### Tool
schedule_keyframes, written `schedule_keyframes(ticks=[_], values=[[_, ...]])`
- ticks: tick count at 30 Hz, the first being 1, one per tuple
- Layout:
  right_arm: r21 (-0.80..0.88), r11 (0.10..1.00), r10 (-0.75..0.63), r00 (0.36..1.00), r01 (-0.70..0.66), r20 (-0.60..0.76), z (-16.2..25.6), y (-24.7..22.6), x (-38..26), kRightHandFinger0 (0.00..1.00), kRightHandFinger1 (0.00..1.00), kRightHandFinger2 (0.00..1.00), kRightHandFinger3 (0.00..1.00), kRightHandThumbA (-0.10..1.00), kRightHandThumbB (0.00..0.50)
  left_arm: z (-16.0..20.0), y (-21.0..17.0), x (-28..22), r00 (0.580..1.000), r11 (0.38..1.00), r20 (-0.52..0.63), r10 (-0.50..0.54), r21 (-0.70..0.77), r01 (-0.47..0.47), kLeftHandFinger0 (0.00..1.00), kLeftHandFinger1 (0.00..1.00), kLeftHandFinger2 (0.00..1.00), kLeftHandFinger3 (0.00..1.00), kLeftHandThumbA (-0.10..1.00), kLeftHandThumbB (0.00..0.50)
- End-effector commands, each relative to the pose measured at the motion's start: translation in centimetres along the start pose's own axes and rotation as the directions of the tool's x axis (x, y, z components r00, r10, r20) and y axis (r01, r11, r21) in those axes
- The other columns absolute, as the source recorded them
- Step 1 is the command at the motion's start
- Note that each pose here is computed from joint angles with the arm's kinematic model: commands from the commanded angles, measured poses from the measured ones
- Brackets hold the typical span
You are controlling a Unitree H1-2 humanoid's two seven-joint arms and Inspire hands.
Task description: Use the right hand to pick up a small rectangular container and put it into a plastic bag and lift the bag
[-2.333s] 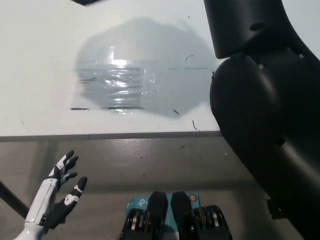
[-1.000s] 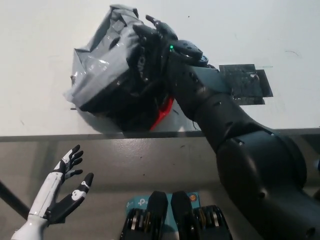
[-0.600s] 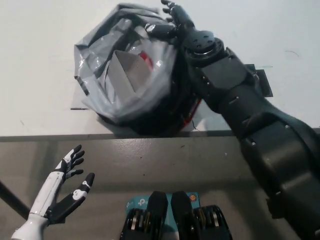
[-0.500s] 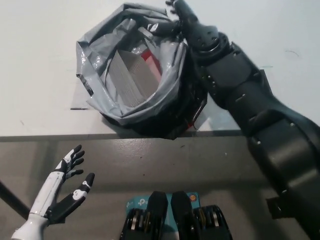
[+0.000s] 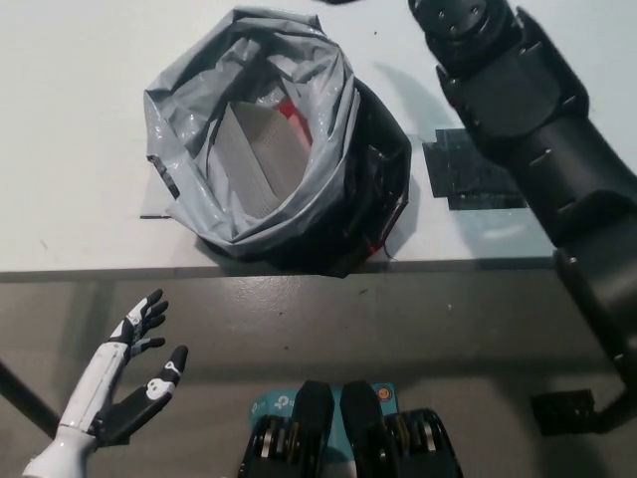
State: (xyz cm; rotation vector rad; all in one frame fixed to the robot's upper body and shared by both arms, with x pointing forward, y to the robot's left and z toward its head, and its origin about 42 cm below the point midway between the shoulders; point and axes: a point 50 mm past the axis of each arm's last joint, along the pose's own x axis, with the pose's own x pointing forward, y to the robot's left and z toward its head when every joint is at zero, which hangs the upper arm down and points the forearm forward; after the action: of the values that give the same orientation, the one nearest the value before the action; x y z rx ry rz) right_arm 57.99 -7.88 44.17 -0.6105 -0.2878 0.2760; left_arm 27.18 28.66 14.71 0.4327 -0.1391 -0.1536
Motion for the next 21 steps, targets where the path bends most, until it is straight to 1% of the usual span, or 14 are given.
schedule_keyframes(ticks=[1,2,5,6,8,10,12,13,14,15,16,17,18,21], values=[[-0.040,0.999,-0.025,0.988,0.032,0.154,6.1,-4.1,-0.3,1.00,1.00,1.00,1.00,0.84,0.432,0.9,0.3,-0.2,0.998,1.000,0.055,-0.007,0.021,0.006,0.87,0.95,1.00,1.00,0.58,0.001],[-0.049,0.997,-0.042,0.981,0.052,0.191,6.8,-5.0,-1.0,1.00,1.00,1.00,1.00,0.90,0.413,0.9,0.3,-0.2,0.999,1.000,0.054,-0.002,0.023,0.001,0.87,0.95,1.00,1.00,0.59,0.017],[-0.092,0.990,-0.075,0.954,0.106,0.290,8.2,-7.1,-3.0,1.00,1.00,1.00,1.00,1.00,0.419,0.9,0.5,0.2,0.998,1.000,0.055,0.006,0.024,-0.008,0.89,0.97,1.00,1.00,0.63,0.029],[-0.113,0.984,-0.092,0.938,0.136,0.333,8.8,-8.0,-4.2,1.00,1.00,1.00,1.00,1.00,0.419,0.9,0.5,0.3,0.998,1.000,0.055,0.010,0.020,-0.011,0.92,1.00,1.00,1.00,0.64,0.024],[-0.159,0.968,-0.113,0.905,0.192,0.409,9.8,-9.6,-7.3,1.00,1.00,1.00,1.00,1.00,0.418,0.9,0.5,0.4,0.998,1.000,0.058,0.014,0.009,-0.014,0.98,1.00,1.00,1.00,0.67,0.027],[-0.188,0.950,-0.125,0.857,0.248,0.499,11.0,-11.9,-11.4,1.00,1.00,1.00,1.00,1.00,0.423,1.2,1.0,1.1,0.997,1.000,0.082,0.015,0.002,-0.016,1.00,1.00,1.00,1.00,0.77,0.042],[-0.179,0.942,-0.129,0.799,0.284,0.588,11.5,-13.9,-16.0,1.00,1.00,1.00,1.00,1.00,0.403,1.5,1.4,1.7,0.995,1.000,0.096,0.024,0.000,-0.024,1.00,1.00,1.00,1.00,0.93,0.076],[-0.178,0.941,-0.129,0.790,0.289,0.600,11.6,-14.1,-16.7,1.00,1.00,1.00,1.00,1.00,0.403,1.6,1.5,1.7,0.995,1.000,0.098,0.025,0.000,-0.026,1.00,1.00,1.00,1.00,0.93,0.076],[-0.179,0.934,-0.131,0.765,0.308,0.631,11.5,-14.9,-19.5,1.00,1.00,1.00,1.00,1.00,0.406,1.6,1.5,1.7,0.994,0.999,0.103,0.034,-0.004,-0.033,1.00,1.00,1.00,1.00,1.00,0.105],[-0.186,0.930,-0.129,0.755,0.316,0.643,11.5,-15.1,-20.7,1.00,1.00,1.00,1.00,1.00,0.406,1.6,1.6,1.7,0.994,0.999,0.105,0.037,-0.007,-0.037,1.00,1.00,1.00,1.00,1.00,0.105],[-0.206,0.917,-0.128,0.742,0.341,0.658,10.9,-15.6,-23.7,1.00,1.00,1.00,1.00,1.00,0.392,1.7,1.6,1.7,0.993,0.999,0.107,0.045,-0.016,-0.043,1.00,1.00,1.00,1.00,1.00,0.125],[-0.204,0.913,-0.135,0.734,0.352,0.666,10.5,-15.7,-25.1,1.00,1.00,1.00,1.00,1.00,0.405,1.7,1.7,1.7,0.993,0.999,0.110,0.049,-0.019,-0.047,1.00,1.00,1.00,1.00,1.00,0.140],[-0.198,0.908,-0.140,0.714,0.368,0.686,9.4,-15.8,-28.2,1.00,1.00,1.00,1.00,1.00,0.390,1.7,1.6,1.5,0.992,0.998,0.112,0.053,-0.023,-0.051,1.00,1.00,1.00,1.00,1.00,0.147],[-0.186,0.891,-0.177,0.693,0.415,0.698,7.0,-15.3,-33.5,1.00,1.00,1.00,1.00,1.00,0.396,1.9,1.9,1.7,0.991,0.998,0.120,0.062,-0.018,-0.060,1.00,1.00,1.00,1.00,1.00,0.137]])
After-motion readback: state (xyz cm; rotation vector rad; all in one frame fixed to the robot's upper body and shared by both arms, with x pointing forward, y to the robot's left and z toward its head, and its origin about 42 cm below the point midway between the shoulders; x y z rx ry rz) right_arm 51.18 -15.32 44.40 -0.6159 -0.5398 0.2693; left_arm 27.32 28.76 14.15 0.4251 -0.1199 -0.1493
